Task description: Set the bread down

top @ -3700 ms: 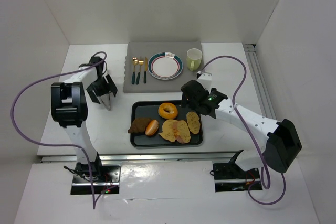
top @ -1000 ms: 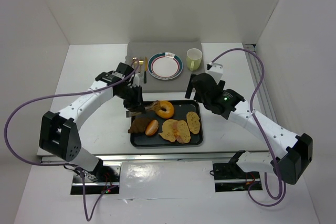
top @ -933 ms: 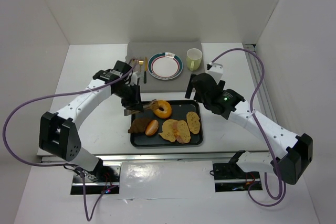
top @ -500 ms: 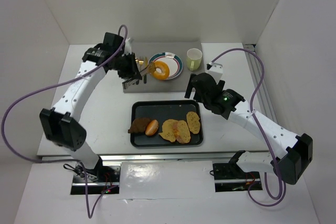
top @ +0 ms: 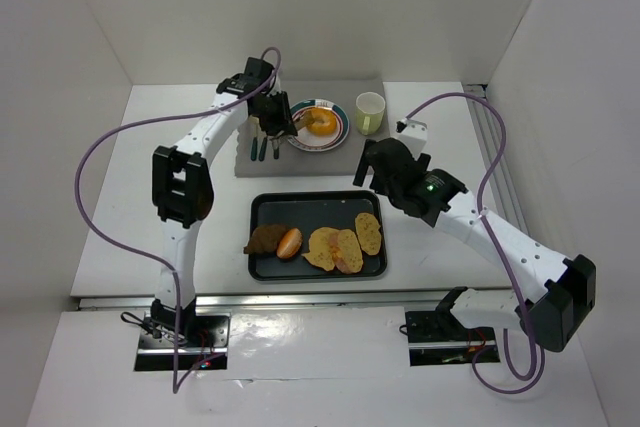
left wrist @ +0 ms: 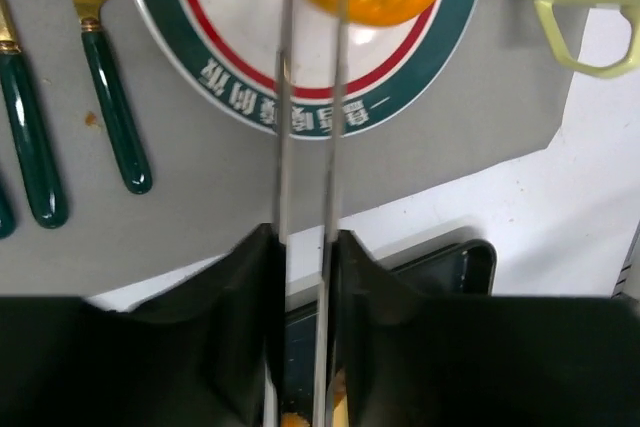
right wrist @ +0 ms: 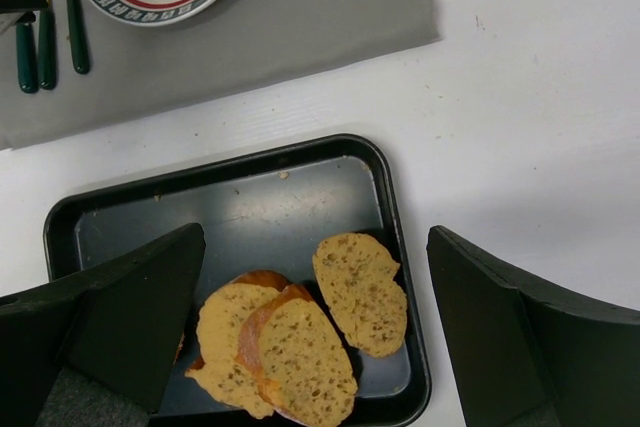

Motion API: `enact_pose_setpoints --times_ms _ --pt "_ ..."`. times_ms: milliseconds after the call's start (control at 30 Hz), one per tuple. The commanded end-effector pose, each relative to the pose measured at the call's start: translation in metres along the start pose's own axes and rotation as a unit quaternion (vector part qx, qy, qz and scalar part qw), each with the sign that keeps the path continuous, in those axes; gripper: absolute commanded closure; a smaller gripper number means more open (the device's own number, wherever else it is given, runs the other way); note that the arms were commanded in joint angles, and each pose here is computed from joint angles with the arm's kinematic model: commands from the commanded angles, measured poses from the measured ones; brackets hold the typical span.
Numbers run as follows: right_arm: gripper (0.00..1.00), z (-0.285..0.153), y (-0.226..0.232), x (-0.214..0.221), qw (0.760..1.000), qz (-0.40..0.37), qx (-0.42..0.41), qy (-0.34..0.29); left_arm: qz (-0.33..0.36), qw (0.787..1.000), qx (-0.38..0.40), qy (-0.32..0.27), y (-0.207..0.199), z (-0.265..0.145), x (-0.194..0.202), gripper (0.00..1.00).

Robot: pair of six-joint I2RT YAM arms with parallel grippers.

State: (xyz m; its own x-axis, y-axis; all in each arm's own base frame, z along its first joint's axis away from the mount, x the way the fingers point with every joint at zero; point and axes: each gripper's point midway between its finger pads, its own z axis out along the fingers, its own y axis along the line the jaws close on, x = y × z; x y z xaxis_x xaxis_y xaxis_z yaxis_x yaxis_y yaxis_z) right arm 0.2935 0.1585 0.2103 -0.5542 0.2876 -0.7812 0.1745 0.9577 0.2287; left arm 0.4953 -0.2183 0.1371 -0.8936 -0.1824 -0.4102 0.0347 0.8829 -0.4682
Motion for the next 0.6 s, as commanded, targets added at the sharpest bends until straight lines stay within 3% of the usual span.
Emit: enact_pose_setpoints --times_ms 0,33,67,367,567 --pt "0.01 -0.004 -0.006 -0.017 1.000 0.014 0.019 -0.021 0.006 0.999 0.040 -0.031 -0.028 -0.009 -0.019 0.56" --pt "0.01 -0.003 -0.004 -0.018 0.999 0.014 0.019 -0.021 0.010 0.999 0.042 -0.028 -0.033 -0.008 -0.016 0.44" --pt "0.01 -0.003 -0.007 -0.018 0.999 0.007 0.025 -0.021 0.017 0.998 0.040 -0.037 -0.034 -0.014 -0.020 0.42" --pt "0.01 0.005 0.005 -0.009 1.000 0.000 0.002 -0.004 0.058 0.993 0.024 -0.104 -0.059 -0.084 -0.030 0.39" --pt "0.01 0.007 0.008 -0.004 1.000 -0.003 -0.001 0.006 0.103 0.990 0.005 -0.095 -0.065 -0.134 0.011 0.42"
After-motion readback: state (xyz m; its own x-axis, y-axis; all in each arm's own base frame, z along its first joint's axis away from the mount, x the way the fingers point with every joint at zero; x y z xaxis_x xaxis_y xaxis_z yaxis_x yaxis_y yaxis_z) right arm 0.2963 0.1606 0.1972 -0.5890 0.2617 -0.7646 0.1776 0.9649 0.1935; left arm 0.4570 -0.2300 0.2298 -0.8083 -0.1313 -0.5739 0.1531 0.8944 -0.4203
